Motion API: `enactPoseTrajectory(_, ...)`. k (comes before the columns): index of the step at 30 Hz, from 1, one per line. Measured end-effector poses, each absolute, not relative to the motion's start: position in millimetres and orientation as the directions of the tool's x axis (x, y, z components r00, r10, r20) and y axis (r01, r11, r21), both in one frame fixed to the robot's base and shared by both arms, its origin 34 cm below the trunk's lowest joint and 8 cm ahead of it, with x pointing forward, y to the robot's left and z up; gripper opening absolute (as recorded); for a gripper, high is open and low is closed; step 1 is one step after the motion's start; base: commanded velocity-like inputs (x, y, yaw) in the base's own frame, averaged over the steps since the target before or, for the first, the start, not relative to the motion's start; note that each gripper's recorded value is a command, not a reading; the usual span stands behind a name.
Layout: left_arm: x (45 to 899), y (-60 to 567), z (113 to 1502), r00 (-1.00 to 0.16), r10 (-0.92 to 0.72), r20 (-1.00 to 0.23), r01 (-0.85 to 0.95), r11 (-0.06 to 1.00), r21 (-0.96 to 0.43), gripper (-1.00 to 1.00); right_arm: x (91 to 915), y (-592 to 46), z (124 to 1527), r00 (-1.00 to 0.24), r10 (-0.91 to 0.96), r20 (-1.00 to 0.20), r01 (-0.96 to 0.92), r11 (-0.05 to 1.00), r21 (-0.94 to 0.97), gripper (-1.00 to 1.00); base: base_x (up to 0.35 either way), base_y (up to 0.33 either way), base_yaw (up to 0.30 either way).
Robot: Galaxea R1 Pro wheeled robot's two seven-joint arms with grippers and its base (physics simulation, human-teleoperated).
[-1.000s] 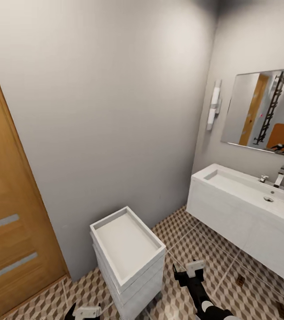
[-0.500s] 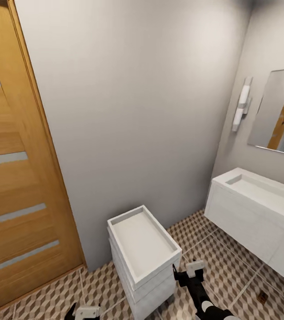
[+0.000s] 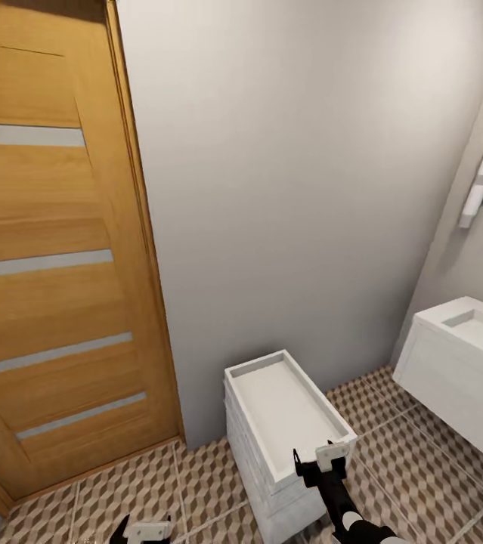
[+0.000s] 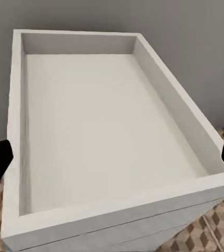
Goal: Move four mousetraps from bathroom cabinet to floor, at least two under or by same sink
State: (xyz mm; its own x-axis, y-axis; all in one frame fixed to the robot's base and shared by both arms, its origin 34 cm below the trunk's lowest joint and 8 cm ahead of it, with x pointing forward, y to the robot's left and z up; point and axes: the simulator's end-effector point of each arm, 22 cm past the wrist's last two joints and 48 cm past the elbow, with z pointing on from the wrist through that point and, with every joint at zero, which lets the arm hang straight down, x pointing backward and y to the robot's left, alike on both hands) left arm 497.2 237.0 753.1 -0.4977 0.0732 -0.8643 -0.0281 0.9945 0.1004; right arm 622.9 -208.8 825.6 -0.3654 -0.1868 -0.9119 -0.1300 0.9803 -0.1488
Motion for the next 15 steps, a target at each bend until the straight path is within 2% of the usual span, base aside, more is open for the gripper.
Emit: enactPoseTrajectory(15, 495.5, 237.0, 750.8, -0.503, 0.074, -0.861, -0.027, 0.995, 0.101, 1.0, 622.0, -208.7, 822.9, -0.37, -0.187, -0.91, -0.131, 0.98, -0.148, 1.0, 0.0, 0.267, 0.281)
